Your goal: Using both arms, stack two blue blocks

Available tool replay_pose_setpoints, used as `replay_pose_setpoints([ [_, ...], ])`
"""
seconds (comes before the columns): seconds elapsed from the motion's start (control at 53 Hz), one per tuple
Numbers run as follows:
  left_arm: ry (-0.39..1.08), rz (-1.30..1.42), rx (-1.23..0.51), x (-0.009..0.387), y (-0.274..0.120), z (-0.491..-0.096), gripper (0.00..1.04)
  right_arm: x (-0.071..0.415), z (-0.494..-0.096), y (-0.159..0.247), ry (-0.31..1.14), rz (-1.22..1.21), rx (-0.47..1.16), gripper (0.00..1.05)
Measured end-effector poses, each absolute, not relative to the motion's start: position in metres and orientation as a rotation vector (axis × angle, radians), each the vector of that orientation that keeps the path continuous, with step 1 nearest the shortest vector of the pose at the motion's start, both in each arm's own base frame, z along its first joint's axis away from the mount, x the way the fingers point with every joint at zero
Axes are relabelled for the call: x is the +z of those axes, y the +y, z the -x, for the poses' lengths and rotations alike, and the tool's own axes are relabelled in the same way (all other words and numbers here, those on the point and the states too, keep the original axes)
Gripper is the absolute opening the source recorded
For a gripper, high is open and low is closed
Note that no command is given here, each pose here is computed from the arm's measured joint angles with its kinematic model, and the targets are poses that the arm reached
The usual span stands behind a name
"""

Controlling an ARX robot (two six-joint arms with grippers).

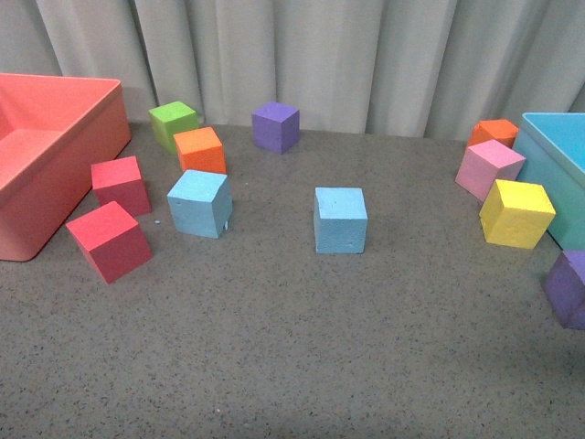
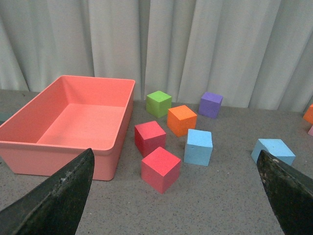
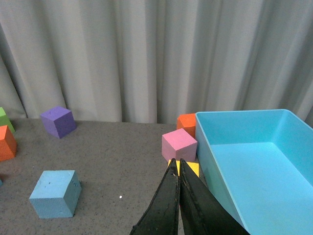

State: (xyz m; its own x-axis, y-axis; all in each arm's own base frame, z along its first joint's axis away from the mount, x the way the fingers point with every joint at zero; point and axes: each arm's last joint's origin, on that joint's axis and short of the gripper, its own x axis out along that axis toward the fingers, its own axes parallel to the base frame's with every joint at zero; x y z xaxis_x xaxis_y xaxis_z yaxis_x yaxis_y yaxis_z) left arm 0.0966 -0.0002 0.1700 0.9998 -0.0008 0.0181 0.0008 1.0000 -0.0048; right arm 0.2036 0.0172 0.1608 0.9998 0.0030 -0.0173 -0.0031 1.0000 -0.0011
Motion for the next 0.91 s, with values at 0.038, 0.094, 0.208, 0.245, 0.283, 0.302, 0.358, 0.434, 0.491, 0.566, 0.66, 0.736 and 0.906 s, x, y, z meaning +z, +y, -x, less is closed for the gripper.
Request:
replay_pose_setpoints([
  [0.038, -0.018, 0.005, -0.001, 0.17, 0.0, -0.097, 0.98, 0.161, -0.198, 0.016, 0.018, 0.001, 0.004, 0.01],
  [0.094, -0.018, 0.005, -0.001, 0.17, 0.0, -0.097, 0.98, 0.161, -0.193, 0.014, 0.018, 0.001, 0.003, 0.01],
  [0.208, -0.018, 0.005, -0.001, 0.17, 0.0, -0.097, 0.98, 0.161, -0.178, 0.004, 0.02, 0.0, 0.015, 0.01],
  [0.245, -0.018, 0.005, -0.001, 0.17, 0.0, -0.097, 0.98, 0.161, -0.173, 0.001, 0.019, -0.001, 0.0, 0.01],
  [0.283, -0.018, 0.005, -0.001, 0.17, 0.0, -0.097, 0.98, 0.161, -0.169, 0.0, 0.017, 0.0, -0.005, 0.01],
  [0.302, -0.018, 0.005, -0.001, 0.17, 0.0, -0.097, 0.98, 0.161, -0.167, 0.0, 0.017, 0.0, -0.004, 0.01],
  [0.358, -0.018, 0.005, -0.001, 0.17, 0.0, -0.097, 0.98, 0.162, -0.163, 0.0, 0.016, -0.001, -0.001, 0.01],
  [0.434, -0.018, 0.005, -0.001, 0.17, 0.0, -0.097, 0.98, 0.162, -0.157, 0.0, 0.017, -0.001, 0.0, 0.01],
  [0.491, -0.018, 0.005, -0.001, 0.17, 0.0, -0.097, 0.98, 0.162, -0.154, 0.0, 0.017, -0.001, 0.0, 0.01],
  [0.566, -0.018, 0.005, -0.001, 0.17, 0.0, -0.097, 0.98, 0.162, -0.149, 0.0, 0.017, -0.001, 0.0, 0.01],
  [0.66, -0.018, 0.005, -0.001, 0.17, 0.0, -0.097, 0.98, 0.162, -0.145, 0.0, 0.015, -0.001, 0.001, 0.01],
  [0.736, -0.018, 0.005, -0.001, 0.17, 0.0, -0.097, 0.98, 0.163, -0.141, 0.0, 0.012, -0.001, 0.001, 0.01],
  [0.906, -0.018, 0.004, -0.001, 0.17, 0.0, -0.097, 0.98, 0.164, -0.133, 0.0, 0.007, -0.001, 0.001, 0.01],
])
